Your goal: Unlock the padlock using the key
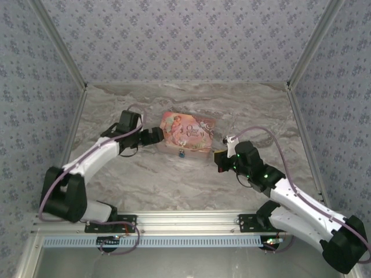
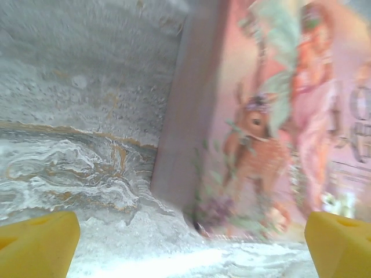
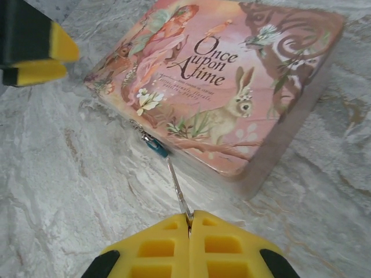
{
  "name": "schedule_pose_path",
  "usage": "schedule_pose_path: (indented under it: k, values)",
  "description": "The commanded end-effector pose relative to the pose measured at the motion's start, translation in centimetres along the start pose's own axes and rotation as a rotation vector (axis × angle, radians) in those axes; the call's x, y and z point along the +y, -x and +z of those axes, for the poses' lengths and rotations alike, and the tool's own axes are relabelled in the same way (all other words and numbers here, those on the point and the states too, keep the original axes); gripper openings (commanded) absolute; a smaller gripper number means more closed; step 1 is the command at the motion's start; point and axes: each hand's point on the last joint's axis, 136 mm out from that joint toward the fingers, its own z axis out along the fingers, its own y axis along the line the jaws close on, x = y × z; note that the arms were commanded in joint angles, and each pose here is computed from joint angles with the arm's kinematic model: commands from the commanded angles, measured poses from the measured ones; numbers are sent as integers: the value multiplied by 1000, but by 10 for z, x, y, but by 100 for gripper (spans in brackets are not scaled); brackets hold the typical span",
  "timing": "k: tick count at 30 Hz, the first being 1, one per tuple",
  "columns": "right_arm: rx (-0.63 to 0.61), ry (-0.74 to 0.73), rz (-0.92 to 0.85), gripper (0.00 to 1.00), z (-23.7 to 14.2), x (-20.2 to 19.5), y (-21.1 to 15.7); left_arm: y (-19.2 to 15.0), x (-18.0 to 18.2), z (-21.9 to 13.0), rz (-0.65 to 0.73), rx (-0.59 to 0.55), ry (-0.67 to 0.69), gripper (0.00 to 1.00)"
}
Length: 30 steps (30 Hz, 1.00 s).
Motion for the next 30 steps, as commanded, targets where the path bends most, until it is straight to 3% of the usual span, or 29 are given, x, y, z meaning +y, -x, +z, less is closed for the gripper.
schedule_pose_path:
  k: [1, 6, 12, 17, 22, 30]
  values:
    - [-12, 82, 46, 0, 8, 16, 4, -2, -3, -29, 62, -108, -44, 99]
    - [-59, 135, 125, 0, 20, 23, 14, -36, -32, -50, 149, -151, -273, 99]
    - [-66, 235, 285, 0, 40, 21, 29, -78, -55, -42, 255, -90, -444, 99]
    - [-26, 250, 332, 0, 60, 15, 33, -90, -67, -26, 353, -137, -486, 99]
    - [-23, 261, 372, 0, 78, 8, 41, -99, -78, -11, 425, -97, -531, 99]
    - [-11, 257, 397, 0, 103, -5, 48, -102, -85, 15, 429, -67, -572, 97]
